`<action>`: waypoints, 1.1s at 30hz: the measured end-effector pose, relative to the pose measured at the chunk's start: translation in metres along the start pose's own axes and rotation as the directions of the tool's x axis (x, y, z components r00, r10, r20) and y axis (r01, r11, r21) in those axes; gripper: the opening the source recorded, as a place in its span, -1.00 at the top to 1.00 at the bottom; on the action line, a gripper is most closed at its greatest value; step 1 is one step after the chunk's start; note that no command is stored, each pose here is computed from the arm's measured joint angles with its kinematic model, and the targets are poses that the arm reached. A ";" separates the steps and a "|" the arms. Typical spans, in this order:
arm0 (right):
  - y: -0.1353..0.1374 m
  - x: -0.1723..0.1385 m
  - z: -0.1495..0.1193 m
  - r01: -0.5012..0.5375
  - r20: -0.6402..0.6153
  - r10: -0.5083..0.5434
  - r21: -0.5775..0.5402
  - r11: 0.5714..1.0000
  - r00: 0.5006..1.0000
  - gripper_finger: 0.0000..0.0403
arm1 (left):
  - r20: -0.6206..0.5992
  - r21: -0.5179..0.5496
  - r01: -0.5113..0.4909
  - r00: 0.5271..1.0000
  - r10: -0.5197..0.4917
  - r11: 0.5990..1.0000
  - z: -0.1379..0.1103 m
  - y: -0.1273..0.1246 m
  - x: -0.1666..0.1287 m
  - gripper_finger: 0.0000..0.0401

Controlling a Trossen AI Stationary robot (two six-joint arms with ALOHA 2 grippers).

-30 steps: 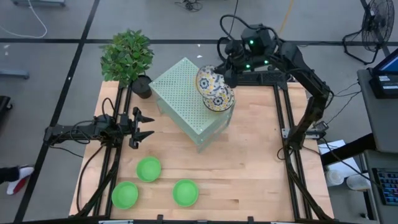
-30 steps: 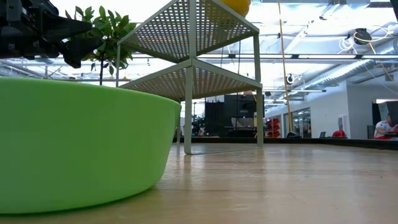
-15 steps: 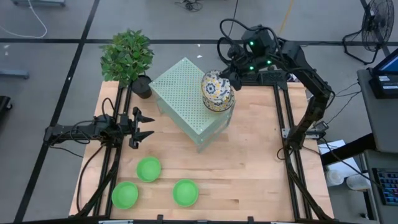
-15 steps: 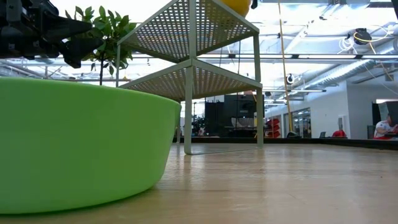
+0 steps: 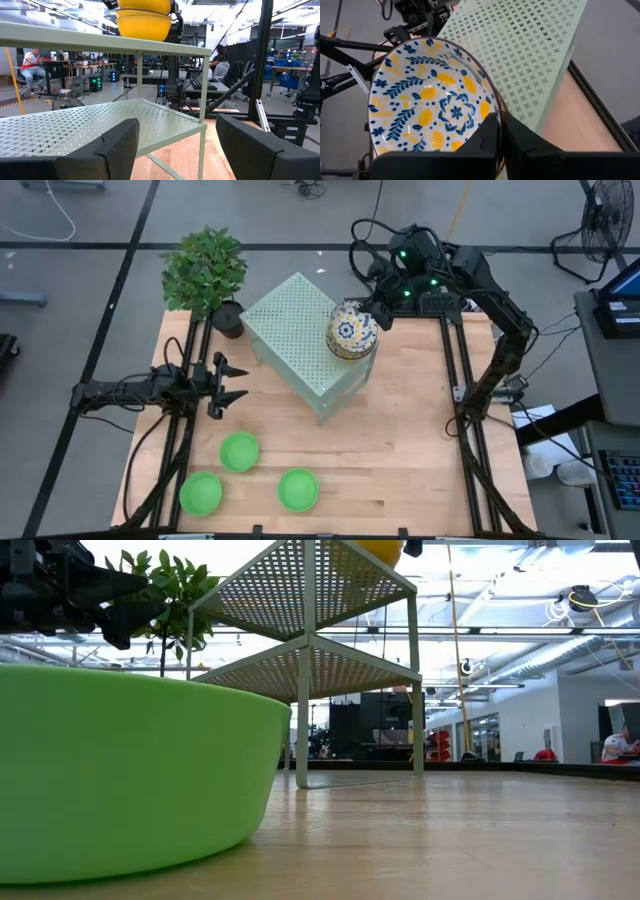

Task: Pick & Place Mini bowls
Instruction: Stack the yellow patterned bowl on the yellow patterned bowl on the shelf

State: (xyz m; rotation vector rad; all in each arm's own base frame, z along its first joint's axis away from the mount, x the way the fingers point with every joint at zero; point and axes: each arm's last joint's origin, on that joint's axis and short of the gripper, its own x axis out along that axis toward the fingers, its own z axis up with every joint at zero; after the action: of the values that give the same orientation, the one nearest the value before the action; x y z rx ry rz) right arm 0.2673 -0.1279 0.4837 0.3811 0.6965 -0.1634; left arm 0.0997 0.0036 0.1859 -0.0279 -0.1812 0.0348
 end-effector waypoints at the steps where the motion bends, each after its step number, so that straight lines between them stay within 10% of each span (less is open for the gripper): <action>1: 0.000 0.000 0.000 0.002 -0.002 -0.002 0.000 1.000 1.000 1.00 | 0.000 0.000 0.000 1.000 0.000 1.000 0.000 0.000 0.000 -0.34; 33: 0.006 0.002 0.008 0.024 0.080 -0.019 -0.060 0.998 0.997 0.55 | 0.000 0.000 0.000 1.000 0.000 1.000 0.000 0.000 0.000 -0.34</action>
State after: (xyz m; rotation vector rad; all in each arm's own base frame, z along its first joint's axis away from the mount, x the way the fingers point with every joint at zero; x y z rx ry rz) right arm 0.2750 -0.1250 0.4896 0.3075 0.6256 -0.1766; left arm 0.0997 0.0036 0.1858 -0.0278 -0.1808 0.0345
